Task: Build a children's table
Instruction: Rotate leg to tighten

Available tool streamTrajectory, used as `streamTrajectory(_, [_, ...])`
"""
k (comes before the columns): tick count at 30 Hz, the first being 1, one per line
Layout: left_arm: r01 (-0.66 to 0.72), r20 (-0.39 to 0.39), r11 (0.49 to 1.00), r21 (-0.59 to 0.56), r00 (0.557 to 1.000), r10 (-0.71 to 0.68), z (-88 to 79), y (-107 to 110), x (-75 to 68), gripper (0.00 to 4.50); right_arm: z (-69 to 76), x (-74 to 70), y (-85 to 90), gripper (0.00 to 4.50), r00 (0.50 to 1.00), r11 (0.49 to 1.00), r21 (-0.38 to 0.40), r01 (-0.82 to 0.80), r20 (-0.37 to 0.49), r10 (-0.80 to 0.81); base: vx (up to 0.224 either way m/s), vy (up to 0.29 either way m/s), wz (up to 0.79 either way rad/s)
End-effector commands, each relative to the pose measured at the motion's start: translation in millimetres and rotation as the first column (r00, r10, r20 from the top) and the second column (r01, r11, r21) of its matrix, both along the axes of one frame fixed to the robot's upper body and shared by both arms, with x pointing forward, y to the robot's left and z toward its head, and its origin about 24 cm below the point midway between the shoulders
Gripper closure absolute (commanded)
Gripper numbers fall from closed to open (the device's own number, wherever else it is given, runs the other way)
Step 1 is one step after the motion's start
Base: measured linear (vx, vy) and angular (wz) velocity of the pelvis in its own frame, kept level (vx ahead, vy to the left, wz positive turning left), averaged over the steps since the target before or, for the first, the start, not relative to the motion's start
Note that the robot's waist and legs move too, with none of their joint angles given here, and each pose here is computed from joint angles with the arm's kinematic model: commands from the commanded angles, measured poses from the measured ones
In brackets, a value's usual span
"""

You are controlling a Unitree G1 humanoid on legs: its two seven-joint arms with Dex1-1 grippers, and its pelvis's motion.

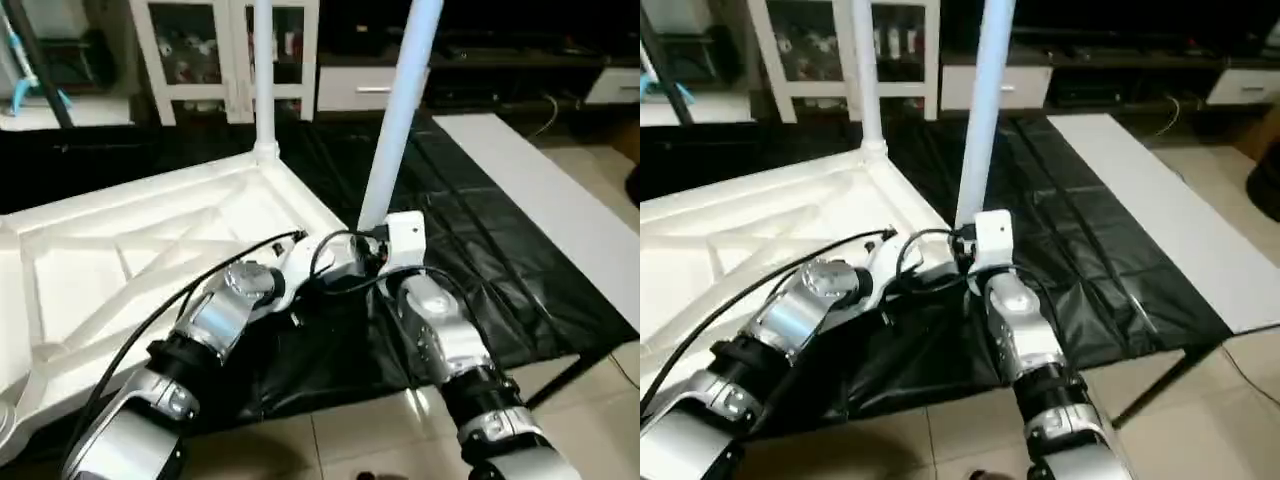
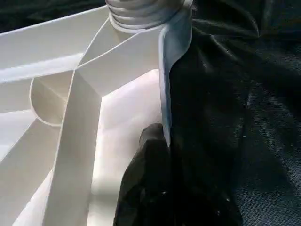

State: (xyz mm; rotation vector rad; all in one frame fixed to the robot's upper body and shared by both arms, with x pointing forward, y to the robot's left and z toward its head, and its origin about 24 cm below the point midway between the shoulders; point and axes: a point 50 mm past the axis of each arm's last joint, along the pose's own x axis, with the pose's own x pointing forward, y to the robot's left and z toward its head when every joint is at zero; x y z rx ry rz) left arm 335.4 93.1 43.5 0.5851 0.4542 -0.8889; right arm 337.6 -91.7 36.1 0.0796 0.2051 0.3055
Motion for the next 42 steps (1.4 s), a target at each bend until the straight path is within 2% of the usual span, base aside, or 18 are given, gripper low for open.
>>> streamTrajectory(1, [0.021, 0.076, 1.0, 0.0, 0.997, -0.021, 10.3, -4.4, 4.8, 4.5, -6.5, -6.0, -1.7, 1.83, 0.999, 0.999, 0.04, -0.034, -0.021, 0.035, 0.0, 0.0, 0.0])
streamTrajectory(4, [0.043, 0.057, 0.999, 0.015, 0.997, -0.044, 4.8, 2.4, 1.8, 4.5, 1.6, -12.0, 0.4, 1.76, 0.991, 0.989, 0.063, -0.133, 0.039, 0.13, 0.0, 0.0, 0.0])
streamTrajectory(6, [0.07, 0.046, 0.997, 0.015, 0.996, -0.071, 2.7, 5.5, -0.7, 4.5, 4.5, -13.3, -2.3, 1.43, 0.987, 0.985, 0.068, -0.157, 0.05, 0.153, 0.0, 0.0, 0.0])
streamTrajectory(9, [0.108, 0.021, 0.994, 0.021, 0.994, -0.108, 0.3, 14.4, -4.9, 4.5, 9.8, -15.8, -10.7, 1.32, 0.974, 0.973, 0.057, -0.223, 0.059, 0.22, 0.0, 0.0, 0.0])
streamTrajectory(11, [0.193, 0.005, 0.981, 0.017, 0.981, -0.193, -0.4, 22.3, -12.2, 4.5, 15.1, -19.3, -21.2, 1.2, 0.953, 0.952, 0.06, -0.299, 0.057, 0.296, 0.0, 0.0, 0.0])
streamTrajectory(12, [0.23, -0.01, 0.973, 0.012, 0.973, -0.23, -1.2, 26.1, -16.2, 4.5, 16.9, -20.9, -24.9, 0.97, 0.943, 0.942, 0.053, -0.331, 0.053, 0.329, 0.0, 0.0, 0.0])
streamTrajectory(15, [0.342, -0.061, 0.938, 0.047, 0.939, -0.339, -4.2, 40.2, -30.4, 4.5, 20.5, -29.2, -39.9, 0.87, 0.885, 0.885, -0.032, -0.464, 0.018, 0.464, 0.0, 0.0, 0.0])
streamTrajectory(19, [0.396, -0.136, 0.918, -0.024, 0.908, -0.396, -0.9, 50.5, -46.9, 4.5, 29.0, -45.2, -61.4, 0.87, 0.759, 0.751, -0.133, -0.647, -0.017, 0.651, 0.0, 0.0, 0.0])
streamTrajectory(20, [0.396, -0.136, 0.918, -0.024, 0.908, -0.396, -0.9, 50.5, -46.9, 4.5, 29.0, -45.2, -61.4, 0.87, 0.759, 0.751, -0.133, -0.647, -0.017, 0.651, 0.0, 0.0, 0.0])
streamTrajectory(21, [0.429, -0.148, 0.903, -0.027, 0.892, -0.428, 0.8, 50.9, -53.6, 4.5, 30.8, -48.4, -68.6, 0.87, 0.724, 0.711, -0.163, -0.683, -0.031, 0.689, 0.0, 0.0, 0.0])
streamTrajectory(23, [0.452, -0.161, 0.891, -0.039, 0.877, -0.452, 2.3, 51.0, -58.5, 4.5, 31.9, -50.1, -70.9, 0.87, 0.702, 0.685, -0.176, -0.707, -0.048, 0.711, 0.0, 0.0, 0.0])
streamTrajectory(24, [0.452, -0.161, 0.891, -0.039, 0.877, -0.452, 2.3, 51.0, -58.5, 4.5, 31.9, -50.1, -70.9, 0.87, 0.702, 0.685, -0.176, -0.707, -0.048, 0.711, 0.0, 0.0, 0.0])
streamTrajectory(25, [0.472, -0.173, 0.88, -0.049, 0.864, -0.473, 3.9, 51.6, -62.7, 4.5, 33.8, -52.9, -72.1, 0.87, 0.664, 0.647, -0.17, -0.743, -0.074, 0.744, 0.0, 0.0, 0.0])
streamTrajectory(26, [0.478, -0.176, 0.877, -0.051, 0.86, -0.479, 4.4, 51.8, -63.9, 4.5, 34.4, -53.7, -72.4, 0.87, 0.653, 0.635, -0.169, -0.754, -0.082, 0.753, 0.0, 0.0, 0.0])
streamTrajectory(27, [0.49, -0.18, 0.87, -0.056, 0.852, -0.491, 5.3, 52.3, -66.7, 4.5, 36.0, -56.0, -72.3, 0.87, 0.611, 0.595, -0.149, -0.79, -0.1, 0.785, 0.064, -0.02, 0.01])
streamTrajectory(28, [0.49, -0.18, 0.87, -0.058, 0.852, -0.492, 5.2, 52.3, -67.2, 4.5, 36.1, -56.4, -71.8, 0.87, 0.598, 0.584, -0.14, -0.8, -0.102, 0.795, 0.064, -0.02, 0.01])
streamTrajectory(40, [0.492, -0.185, 0.869, -0.061, 0.849, -0.494, 4.6, 47.5, -67.6, 4.5, 27.6, -52.0, -58.7, 0.87, 0.492, 0.49, -0.046, -0.871, -0.082, 0.867, 0.023, -0.01, 0.02])
streamTrajectory(42, [0.491, -0.186, 0.869, -0.061, 0.85, -0.493, 5.1, 47.7, -67.9, 4.5, 27.5, -52.1, -59.7, 1.11, 0.49, 0.489, -0.033, -0.872, -0.084, 0.868, 0.0, 0.0, 0.0])
